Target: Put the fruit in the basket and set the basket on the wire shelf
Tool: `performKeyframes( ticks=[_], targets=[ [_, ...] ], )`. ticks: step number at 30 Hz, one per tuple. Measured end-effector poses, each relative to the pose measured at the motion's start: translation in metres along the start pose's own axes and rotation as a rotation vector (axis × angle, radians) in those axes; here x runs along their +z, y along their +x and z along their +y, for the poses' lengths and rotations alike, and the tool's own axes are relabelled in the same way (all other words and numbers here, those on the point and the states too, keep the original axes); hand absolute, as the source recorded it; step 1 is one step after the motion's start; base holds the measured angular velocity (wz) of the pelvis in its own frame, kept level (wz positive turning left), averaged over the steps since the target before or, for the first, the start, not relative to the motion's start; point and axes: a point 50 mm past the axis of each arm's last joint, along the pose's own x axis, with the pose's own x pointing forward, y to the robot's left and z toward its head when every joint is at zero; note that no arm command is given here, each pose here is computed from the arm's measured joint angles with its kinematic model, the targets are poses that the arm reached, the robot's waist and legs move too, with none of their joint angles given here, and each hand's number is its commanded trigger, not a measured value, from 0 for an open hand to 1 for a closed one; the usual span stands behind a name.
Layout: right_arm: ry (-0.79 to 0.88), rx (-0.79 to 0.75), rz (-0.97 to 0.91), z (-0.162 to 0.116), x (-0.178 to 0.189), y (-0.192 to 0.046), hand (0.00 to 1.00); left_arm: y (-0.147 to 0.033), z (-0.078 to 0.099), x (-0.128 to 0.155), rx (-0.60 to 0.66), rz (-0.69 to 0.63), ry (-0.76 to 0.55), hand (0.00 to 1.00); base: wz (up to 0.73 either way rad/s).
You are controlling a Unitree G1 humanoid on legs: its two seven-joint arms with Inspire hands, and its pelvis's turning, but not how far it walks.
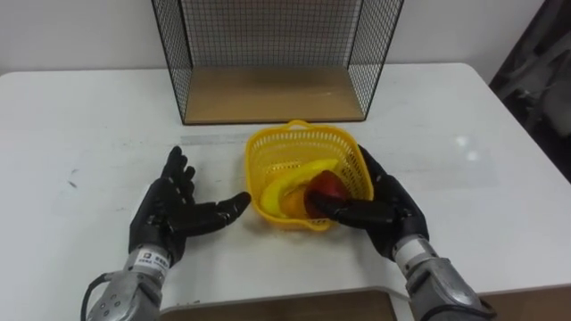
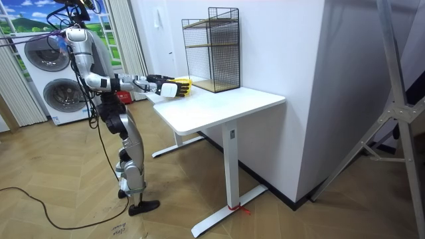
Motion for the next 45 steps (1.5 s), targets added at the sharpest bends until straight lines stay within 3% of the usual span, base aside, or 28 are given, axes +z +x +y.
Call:
performKeyframes(
  ticks=[15,45],
  targets=[
    [0.007,-0.004,-0.005,-0.001,-0.001,0.0,0.0,0.0,-0.019,-0.008,-0.098,0.027,-0.022,0.0,0.0],
    [-0.015,0.017,-0.002,0.001,-0.001,0.0,0.0,-0.001,-0.024,-0.011,-0.153,0.062,-0.211,0.0,0.0]
  ],
)
